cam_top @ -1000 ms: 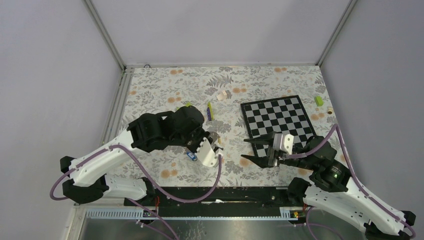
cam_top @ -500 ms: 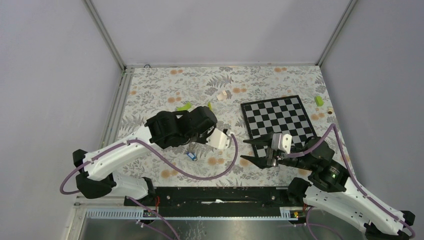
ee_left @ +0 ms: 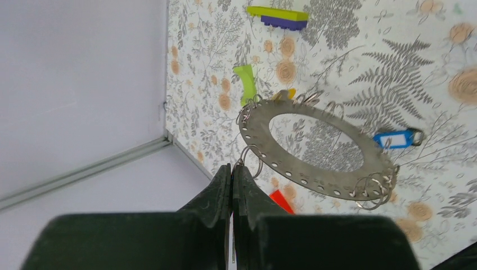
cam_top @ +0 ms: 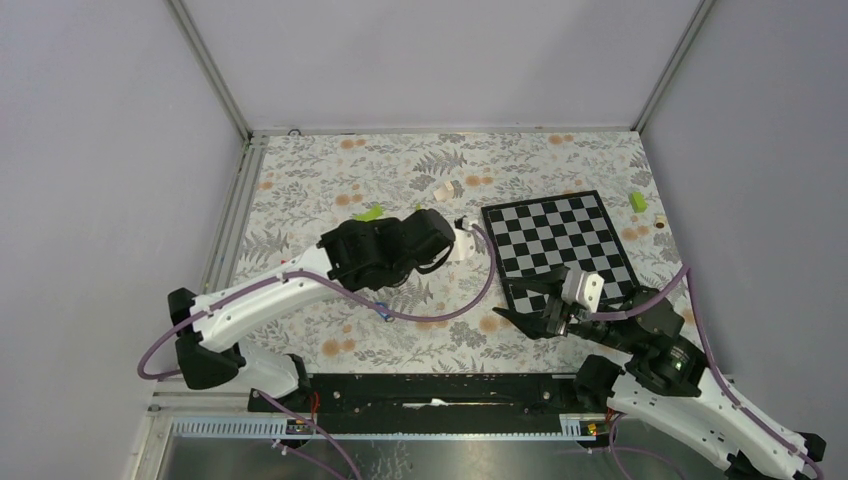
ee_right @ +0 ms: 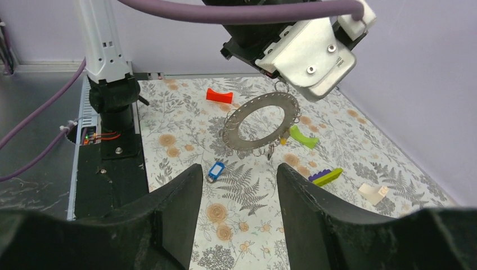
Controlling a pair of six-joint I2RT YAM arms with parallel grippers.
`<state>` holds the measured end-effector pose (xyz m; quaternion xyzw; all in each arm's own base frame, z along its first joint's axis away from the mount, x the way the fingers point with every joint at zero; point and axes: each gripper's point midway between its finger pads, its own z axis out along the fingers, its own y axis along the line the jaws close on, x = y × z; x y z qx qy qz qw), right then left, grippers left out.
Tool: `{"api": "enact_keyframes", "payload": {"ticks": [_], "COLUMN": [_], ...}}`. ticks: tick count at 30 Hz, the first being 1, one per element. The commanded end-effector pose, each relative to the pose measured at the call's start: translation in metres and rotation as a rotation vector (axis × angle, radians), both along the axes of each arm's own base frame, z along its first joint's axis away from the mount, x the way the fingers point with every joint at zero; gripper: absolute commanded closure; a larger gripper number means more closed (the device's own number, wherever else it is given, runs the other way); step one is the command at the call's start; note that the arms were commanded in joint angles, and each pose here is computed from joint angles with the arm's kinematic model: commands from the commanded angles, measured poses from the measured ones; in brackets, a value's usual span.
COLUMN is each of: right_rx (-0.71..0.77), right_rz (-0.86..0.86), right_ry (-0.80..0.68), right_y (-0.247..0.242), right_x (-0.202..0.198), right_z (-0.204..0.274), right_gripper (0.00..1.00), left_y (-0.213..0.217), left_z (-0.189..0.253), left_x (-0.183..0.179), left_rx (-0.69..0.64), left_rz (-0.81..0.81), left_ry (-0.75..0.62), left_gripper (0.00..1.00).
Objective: Remove the keys from the keyring
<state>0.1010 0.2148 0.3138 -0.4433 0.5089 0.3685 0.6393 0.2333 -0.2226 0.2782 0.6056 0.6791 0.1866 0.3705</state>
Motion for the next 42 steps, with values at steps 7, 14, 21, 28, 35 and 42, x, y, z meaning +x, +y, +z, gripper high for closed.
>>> {"api": "enact_keyframes", "payload": {"ticks": [7,14,21,28,35,42], "right_rx": [0.064,0.181,0.296,0.278,0.312,0.276], "right_rz": [-0.070,-0.094,0.062,0.226,0.164,-0.042], "right_ry": [0.052,0.123,0.256,0.383,0.504,0.553], "right_y": [-0.004,0.010,0.040,0.069,0.082,0.079], "right_x": [0.010,0.024,0.012,-0.003,0.016,0.050], "right_z": [-0.004,-0.015,-0.013,-0.024,-0.045,-0.077], "right_gripper": [0.40,0.37,0.53,0.72,0.83,0.87], "left_y": [-0.029,-0.049,-0.068,-0.079,-0.090,-0.096], "left_z": [-0.012,-0.032,-0.037,-0.020,-0.005,0.007], "left_x": [-0.009,-0.017,-0.028,-0.025,-0.018,-0.017], "left_rx": [-0.236,-0.361,-0.463,-0.555,-0.601,-0.645], "left_rz": [0.252,0.470,0.537,0.573,0.585,0.573], "left_ry": [0.151,0.370,0.491,0.504,0.507,0.512], "left_gripper": [1.00,1.00,1.00,1.00,1.00,1.00]}}
